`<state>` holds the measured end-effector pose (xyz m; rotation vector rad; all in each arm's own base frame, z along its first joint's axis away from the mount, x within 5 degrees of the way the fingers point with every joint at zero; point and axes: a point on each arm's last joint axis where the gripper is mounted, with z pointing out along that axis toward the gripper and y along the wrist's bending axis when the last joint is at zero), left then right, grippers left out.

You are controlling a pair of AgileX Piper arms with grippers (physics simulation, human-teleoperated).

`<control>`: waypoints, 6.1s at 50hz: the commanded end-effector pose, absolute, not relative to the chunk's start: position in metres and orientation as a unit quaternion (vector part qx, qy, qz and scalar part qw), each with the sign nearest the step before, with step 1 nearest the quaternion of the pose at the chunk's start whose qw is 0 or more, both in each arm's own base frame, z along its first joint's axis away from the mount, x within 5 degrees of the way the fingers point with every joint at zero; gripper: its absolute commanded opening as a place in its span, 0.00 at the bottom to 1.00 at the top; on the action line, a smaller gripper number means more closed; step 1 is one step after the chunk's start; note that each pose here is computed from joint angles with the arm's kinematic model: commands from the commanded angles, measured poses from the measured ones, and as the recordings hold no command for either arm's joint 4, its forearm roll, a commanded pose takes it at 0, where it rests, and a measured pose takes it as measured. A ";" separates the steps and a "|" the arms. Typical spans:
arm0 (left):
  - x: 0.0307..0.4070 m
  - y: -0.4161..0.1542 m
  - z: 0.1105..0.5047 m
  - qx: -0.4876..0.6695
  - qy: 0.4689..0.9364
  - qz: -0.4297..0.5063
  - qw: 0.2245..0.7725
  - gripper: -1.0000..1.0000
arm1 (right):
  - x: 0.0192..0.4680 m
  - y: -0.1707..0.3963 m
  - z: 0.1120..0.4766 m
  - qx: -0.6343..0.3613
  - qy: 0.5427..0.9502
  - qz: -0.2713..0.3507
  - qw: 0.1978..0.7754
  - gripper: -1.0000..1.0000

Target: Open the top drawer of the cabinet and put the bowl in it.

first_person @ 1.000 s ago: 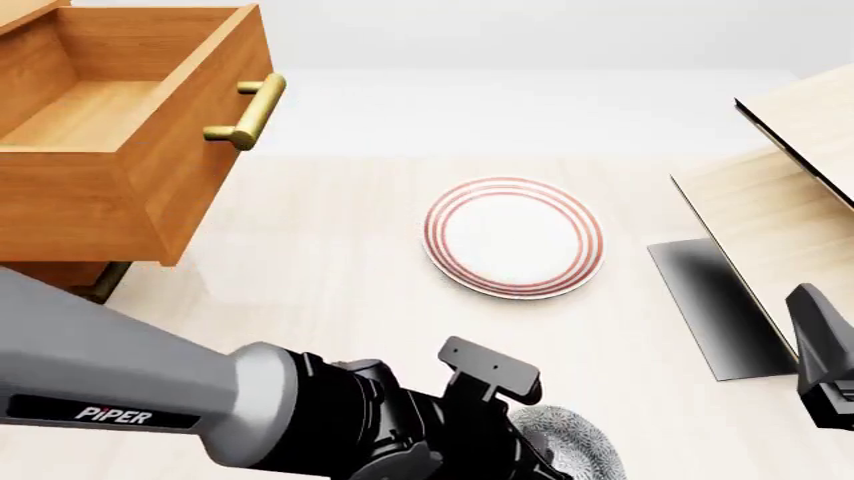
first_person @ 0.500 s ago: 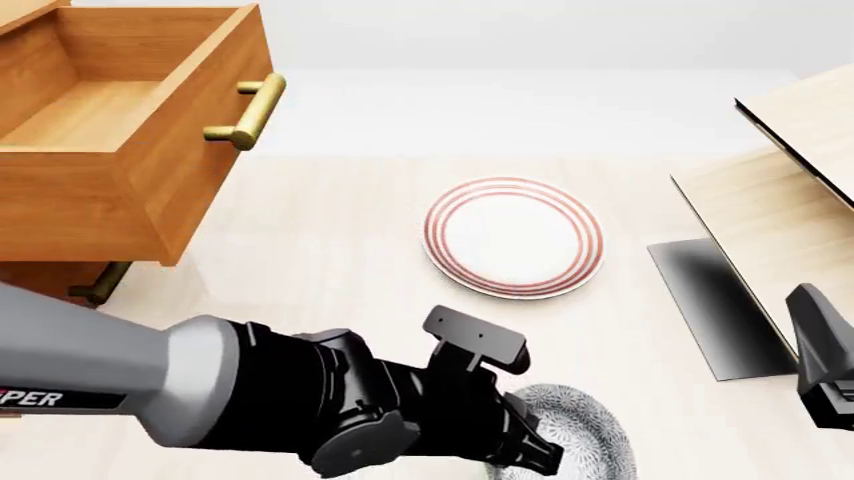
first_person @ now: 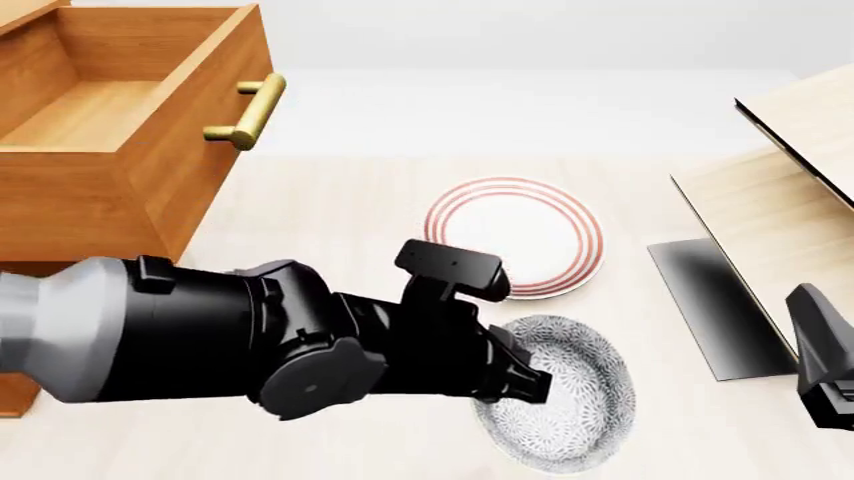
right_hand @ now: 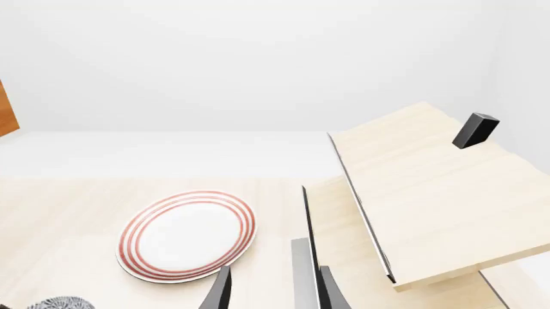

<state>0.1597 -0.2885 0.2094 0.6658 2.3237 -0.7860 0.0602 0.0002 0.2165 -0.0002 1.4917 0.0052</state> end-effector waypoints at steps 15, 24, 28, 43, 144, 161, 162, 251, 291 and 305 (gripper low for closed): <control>0.179 -0.283 0.258 0.221 0.878 -0.293 0.308 0.00 | 0.060 0.000 0.216 0.000 0.678 0.002 0.735 1.00; 0.188 -0.284 0.279 0.217 0.879 -0.287 0.312 0.00 | 0.060 0.000 0.216 0.000 0.678 0.002 0.735 1.00; 0.196 -0.279 0.289 0.207 0.881 -0.284 0.317 0.00 | 0.060 0.000 0.216 0.000 0.678 0.002 0.735 1.00; 0.212 -0.278 0.319 0.186 0.883 -0.281 0.326 0.00 | 0.060 0.000 0.216 0.000 0.678 0.002 0.735 1.00; 0.288 -0.118 0.500 -0.055 0.855 -0.226 0.463 0.00 | 0.060 0.000 0.216 0.000 0.678 0.002 0.735 1.00; 0.262 -0.070 0.479 -0.139 0.842 -0.215 0.475 0.00 | 0.060 0.000 0.216 0.000 0.678 0.002 0.735 1.00; 0.260 -0.069 0.478 -0.141 0.841 -0.216 0.475 0.00 | 0.060 0.000 0.216 0.000 0.678 0.002 0.735 1.00; 0.230 0.015 0.393 -0.352 0.756 -0.200 0.514 0.00 | 0.060 0.000 0.216 0.000 0.678 0.002 0.735 1.00; 0.293 0.033 0.363 -0.376 0.762 -0.179 0.496 0.00 | 0.060 0.000 0.216 0.000 0.678 0.002 0.735 1.00; 0.304 0.040 0.357 -0.381 0.766 -0.168 0.489 0.00 | 0.060 0.000 0.216 0.000 0.678 0.002 0.735 1.00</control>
